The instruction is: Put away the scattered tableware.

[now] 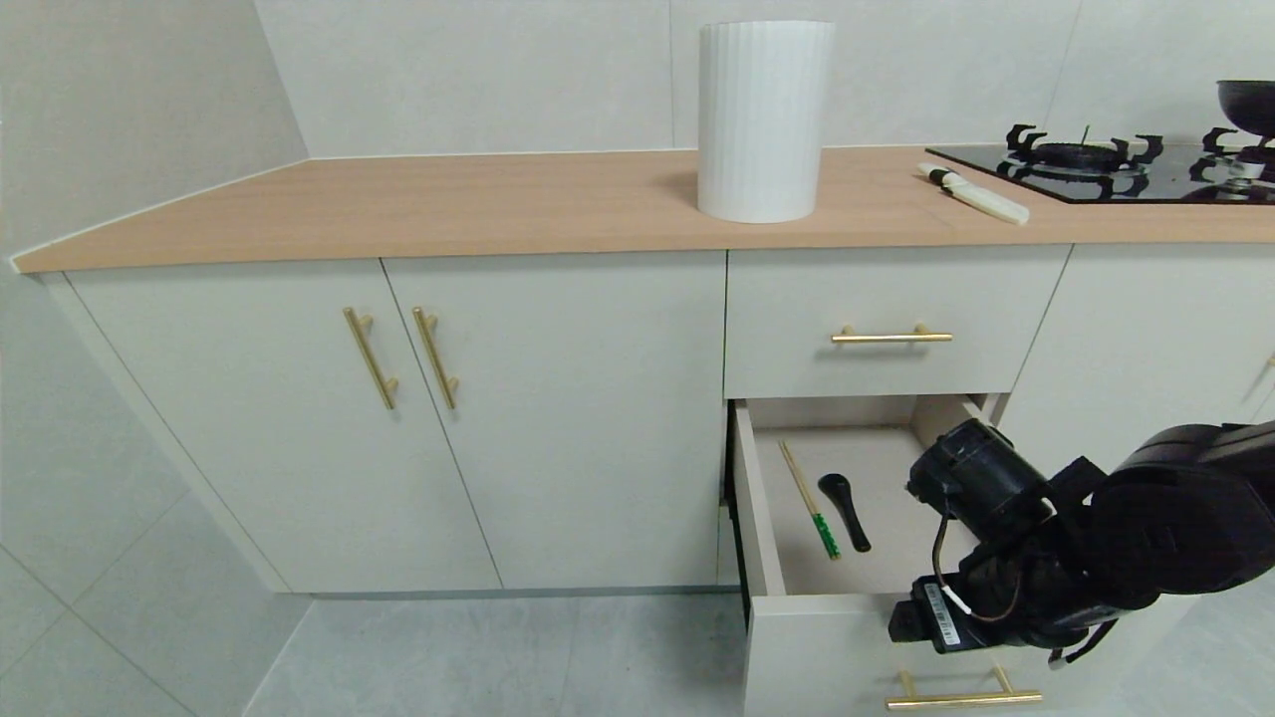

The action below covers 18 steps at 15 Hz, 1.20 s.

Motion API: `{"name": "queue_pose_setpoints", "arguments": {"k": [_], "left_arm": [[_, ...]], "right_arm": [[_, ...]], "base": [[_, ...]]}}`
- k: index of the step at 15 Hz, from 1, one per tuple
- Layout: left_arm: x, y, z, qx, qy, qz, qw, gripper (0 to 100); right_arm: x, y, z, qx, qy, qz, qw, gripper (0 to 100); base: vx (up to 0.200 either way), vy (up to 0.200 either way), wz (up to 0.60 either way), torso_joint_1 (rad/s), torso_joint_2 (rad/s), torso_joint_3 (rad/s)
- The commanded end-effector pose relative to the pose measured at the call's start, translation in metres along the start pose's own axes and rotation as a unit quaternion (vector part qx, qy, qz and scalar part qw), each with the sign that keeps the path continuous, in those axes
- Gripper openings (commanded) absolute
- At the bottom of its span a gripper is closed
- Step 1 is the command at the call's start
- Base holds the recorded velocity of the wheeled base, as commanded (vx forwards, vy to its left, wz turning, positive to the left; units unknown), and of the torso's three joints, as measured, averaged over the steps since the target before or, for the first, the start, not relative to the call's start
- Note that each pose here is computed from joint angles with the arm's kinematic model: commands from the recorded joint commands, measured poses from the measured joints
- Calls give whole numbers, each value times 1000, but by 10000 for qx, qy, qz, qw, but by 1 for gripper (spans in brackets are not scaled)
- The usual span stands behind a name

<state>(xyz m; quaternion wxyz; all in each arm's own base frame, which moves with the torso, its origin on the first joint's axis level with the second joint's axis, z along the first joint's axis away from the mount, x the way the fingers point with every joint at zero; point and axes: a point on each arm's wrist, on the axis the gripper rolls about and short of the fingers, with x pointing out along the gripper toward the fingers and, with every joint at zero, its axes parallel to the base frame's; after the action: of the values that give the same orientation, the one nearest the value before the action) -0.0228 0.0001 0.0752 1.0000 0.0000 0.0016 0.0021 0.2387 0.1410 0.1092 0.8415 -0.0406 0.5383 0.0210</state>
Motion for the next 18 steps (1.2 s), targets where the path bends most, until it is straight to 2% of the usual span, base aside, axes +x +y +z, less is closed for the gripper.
{"name": "queue_pose_setpoints", "arguments": {"k": [1, 7, 12, 15, 18], "left_arm": [[0, 0, 0, 0, -1, 2, 10000, 100], [0, 0, 0, 0, -1, 2, 10000, 100], [0, 0, 0, 0, -1, 2, 10000, 100], [0, 0, 0, 0, -1, 2, 10000, 100], [0, 0, 0, 0, -1, 2, 10000, 100]], "right_arm": [[2, -3, 2, 70, -46, -4, 10000, 100], [18, -13, 13, 436, -662, 133, 9968, 100], [44, -15, 27, 249, -994, 124, 9947, 100], [68, -19, 45, 6, -1552, 109, 9878, 100], [88, -19, 60, -98, -1930, 111, 9811, 100]], "base": [[0, 0, 0, 0, 0, 0], [0, 0, 0, 0, 0, 0], [0, 0, 0, 0, 0, 0], [0, 0, 0, 0, 0, 0], [0, 0, 0, 0, 0, 0]]}}
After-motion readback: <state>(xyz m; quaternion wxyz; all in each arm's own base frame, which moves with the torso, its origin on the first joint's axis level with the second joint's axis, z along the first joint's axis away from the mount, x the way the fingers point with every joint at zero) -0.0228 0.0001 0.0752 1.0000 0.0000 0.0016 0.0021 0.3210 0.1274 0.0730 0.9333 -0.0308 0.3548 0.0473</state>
